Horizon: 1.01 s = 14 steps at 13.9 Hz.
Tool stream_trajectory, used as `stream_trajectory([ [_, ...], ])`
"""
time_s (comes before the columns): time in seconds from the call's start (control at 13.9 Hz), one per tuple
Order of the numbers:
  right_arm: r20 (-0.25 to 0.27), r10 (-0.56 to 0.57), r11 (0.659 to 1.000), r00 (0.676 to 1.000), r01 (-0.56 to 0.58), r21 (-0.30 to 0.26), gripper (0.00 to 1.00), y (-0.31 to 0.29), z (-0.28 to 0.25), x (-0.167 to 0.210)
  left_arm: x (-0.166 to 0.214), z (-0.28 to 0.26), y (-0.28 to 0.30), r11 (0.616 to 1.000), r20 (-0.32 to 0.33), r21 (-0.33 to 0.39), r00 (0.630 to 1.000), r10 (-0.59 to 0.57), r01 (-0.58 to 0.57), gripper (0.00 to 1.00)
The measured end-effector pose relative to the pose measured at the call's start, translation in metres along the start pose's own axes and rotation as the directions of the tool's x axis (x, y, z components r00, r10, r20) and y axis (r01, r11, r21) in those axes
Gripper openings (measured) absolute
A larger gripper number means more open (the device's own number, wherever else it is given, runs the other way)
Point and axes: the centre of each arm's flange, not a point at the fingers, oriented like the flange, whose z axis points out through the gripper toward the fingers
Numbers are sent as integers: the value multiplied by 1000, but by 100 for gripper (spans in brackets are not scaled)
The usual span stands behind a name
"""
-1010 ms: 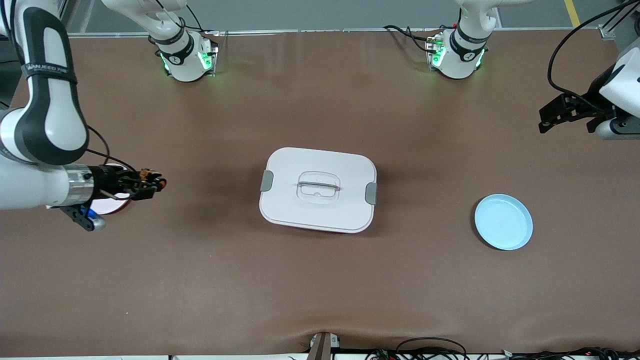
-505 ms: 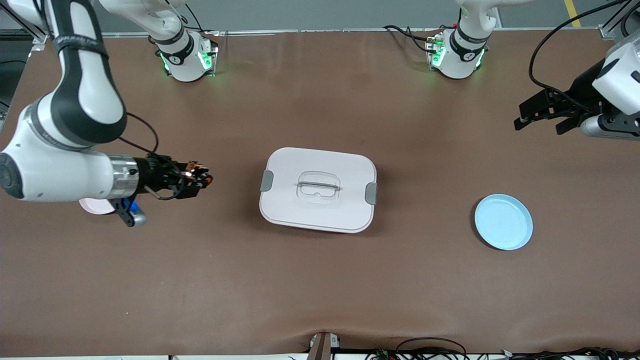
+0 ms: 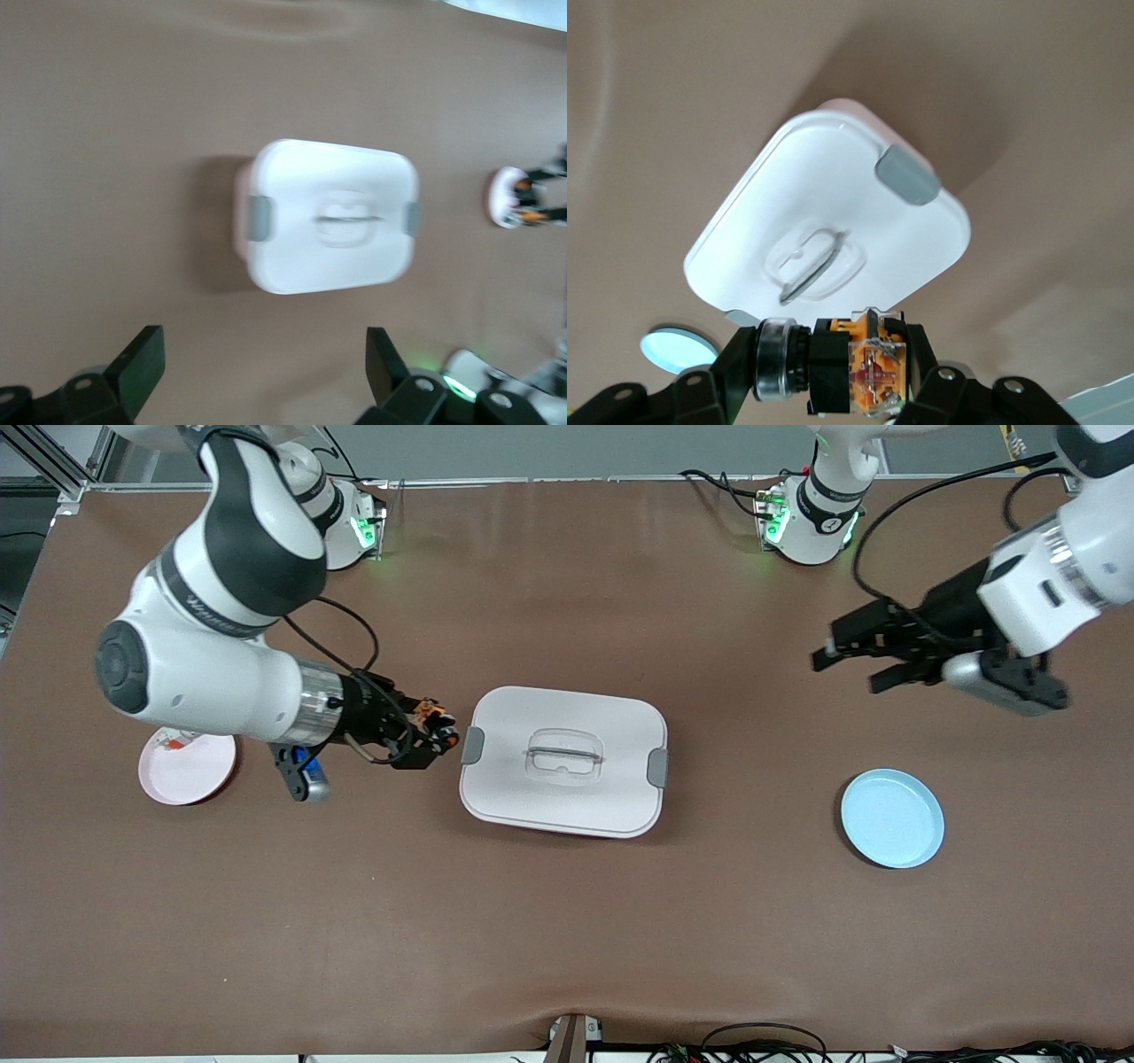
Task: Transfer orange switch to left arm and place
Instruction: 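Lift the switch with the right gripper while the left gripper approaches, then carry the switch above the white box toward the left gripper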
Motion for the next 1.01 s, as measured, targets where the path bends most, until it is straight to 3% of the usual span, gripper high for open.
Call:
stream_trajectory([
  [0.36, 23, 118, 991, 993, -119, 60, 72, -26, 13, -33, 5, 69, 31, 979, -24, -198, 999, -49, 43, 100],
  [0.65, 31, 179, 977, 983, -182, 108, 72, -44, 23, -59, 2, 116, 53, 935, -48, -337, 990, -135, 111, 100],
  [0.94, 44, 234, 961, 971, -237, 140, 72, -56, 32, -76, 9, 142, 61, 896, -72, -416, 977, -202, 155, 97],
  [1.01, 48, 246, 956, 968, -251, 149, 72, -58, 31, -80, 11, 148, 63, 890, -81, -429, 974, -210, 156, 91],
])
